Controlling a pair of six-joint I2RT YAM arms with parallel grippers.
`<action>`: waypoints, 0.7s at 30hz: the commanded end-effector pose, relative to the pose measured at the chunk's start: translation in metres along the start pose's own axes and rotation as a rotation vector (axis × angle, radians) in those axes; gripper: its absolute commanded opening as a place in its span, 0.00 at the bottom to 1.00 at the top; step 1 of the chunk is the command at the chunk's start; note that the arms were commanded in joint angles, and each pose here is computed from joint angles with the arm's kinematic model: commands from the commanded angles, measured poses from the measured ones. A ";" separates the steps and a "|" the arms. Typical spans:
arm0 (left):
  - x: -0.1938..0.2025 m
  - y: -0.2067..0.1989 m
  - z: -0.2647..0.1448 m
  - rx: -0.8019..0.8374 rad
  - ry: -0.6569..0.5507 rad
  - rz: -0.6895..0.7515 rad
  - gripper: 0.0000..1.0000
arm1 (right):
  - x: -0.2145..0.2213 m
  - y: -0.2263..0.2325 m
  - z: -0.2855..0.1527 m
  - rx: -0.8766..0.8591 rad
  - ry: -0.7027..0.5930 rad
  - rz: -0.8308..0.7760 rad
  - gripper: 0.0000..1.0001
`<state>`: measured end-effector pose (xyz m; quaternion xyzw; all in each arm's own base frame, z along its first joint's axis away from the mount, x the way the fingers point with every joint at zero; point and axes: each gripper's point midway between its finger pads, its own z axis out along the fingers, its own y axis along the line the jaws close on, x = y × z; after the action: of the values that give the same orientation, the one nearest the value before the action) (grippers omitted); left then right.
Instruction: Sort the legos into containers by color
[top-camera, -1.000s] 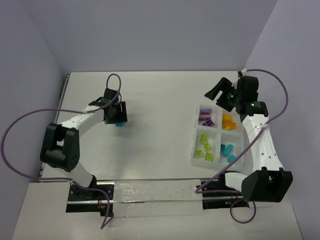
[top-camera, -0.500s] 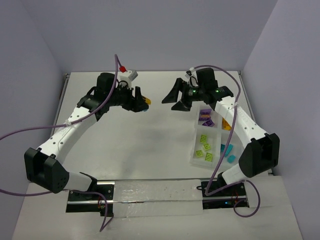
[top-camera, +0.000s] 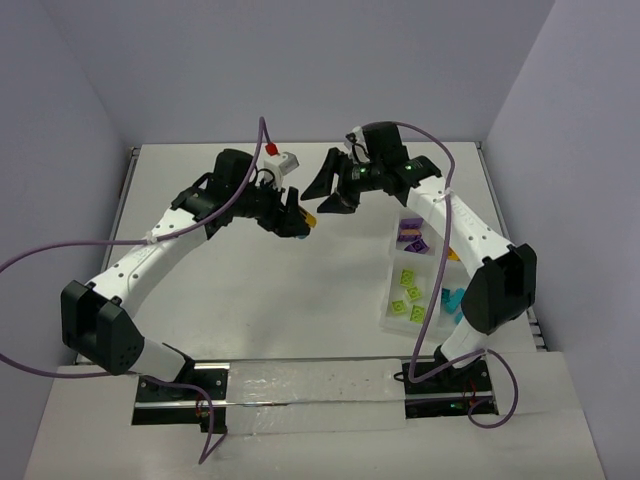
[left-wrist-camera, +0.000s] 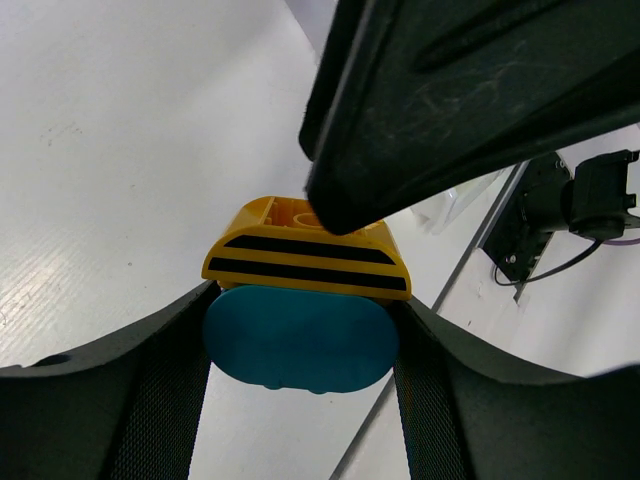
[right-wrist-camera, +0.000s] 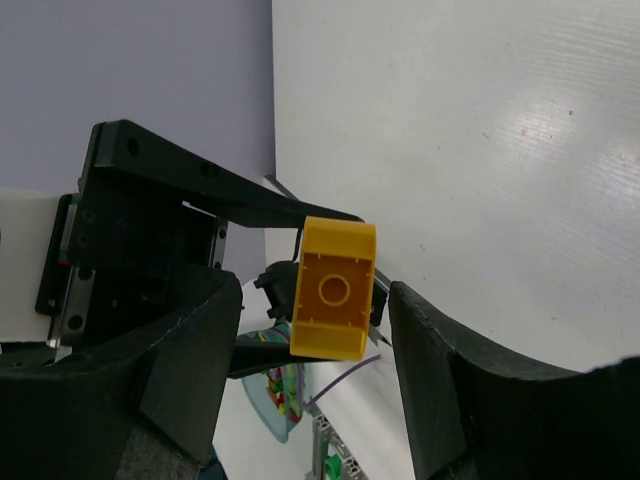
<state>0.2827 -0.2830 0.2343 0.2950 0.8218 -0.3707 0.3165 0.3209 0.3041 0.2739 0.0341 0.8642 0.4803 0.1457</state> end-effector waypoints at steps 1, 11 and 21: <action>-0.019 -0.013 -0.004 0.038 -0.039 0.062 0.00 | 0.002 0.017 0.000 -0.015 0.015 -0.052 0.67; -0.023 -0.012 -0.004 0.025 -0.042 0.065 0.00 | 0.022 0.012 0.016 -0.031 0.103 -0.069 0.46; -0.007 -0.009 -0.002 0.025 -0.001 0.047 0.00 | 0.002 0.010 -0.001 -0.027 -0.009 -0.050 0.00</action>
<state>0.2837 -0.2844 0.2356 0.3035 0.8211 -0.3639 0.3183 0.3110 0.3199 0.2532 0.0158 0.8775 0.4660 0.1118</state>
